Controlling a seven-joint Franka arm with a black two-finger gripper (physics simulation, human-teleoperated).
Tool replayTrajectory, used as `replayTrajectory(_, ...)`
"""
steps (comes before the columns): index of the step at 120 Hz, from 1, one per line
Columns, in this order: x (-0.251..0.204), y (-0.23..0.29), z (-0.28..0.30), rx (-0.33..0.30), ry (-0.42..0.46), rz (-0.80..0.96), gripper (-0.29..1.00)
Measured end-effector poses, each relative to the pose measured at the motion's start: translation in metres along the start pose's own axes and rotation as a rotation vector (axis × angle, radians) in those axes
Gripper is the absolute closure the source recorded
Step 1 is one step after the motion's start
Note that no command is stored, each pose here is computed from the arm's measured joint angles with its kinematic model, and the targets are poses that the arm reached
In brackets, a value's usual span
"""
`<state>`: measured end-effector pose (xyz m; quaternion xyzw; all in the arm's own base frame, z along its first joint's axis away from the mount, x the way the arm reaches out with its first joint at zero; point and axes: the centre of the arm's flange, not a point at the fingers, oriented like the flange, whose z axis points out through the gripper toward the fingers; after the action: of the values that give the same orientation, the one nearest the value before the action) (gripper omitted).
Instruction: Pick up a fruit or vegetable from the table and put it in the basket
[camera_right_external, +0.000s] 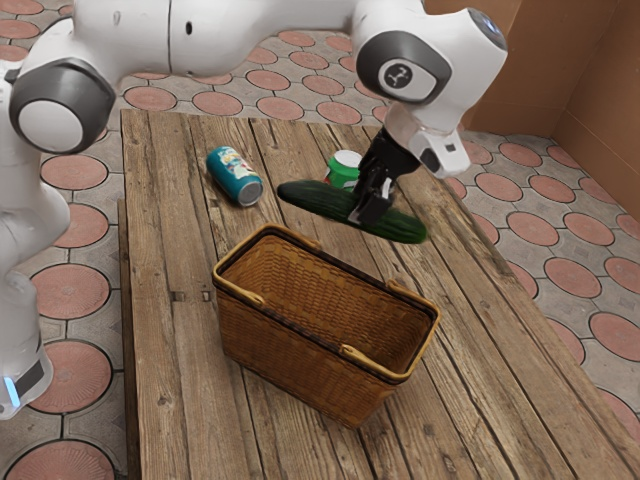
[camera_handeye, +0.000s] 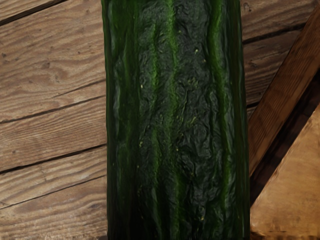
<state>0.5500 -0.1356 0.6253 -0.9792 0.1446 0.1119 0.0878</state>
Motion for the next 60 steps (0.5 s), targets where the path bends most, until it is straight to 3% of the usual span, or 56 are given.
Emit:
replayTrajectory(42,-0.037,0.071,-0.026,0.009,-0.113,0.083,0.52)
replayTrajectory(60,-0.057,0.084,-0.048,0.01,-0.115,0.083,0.51)
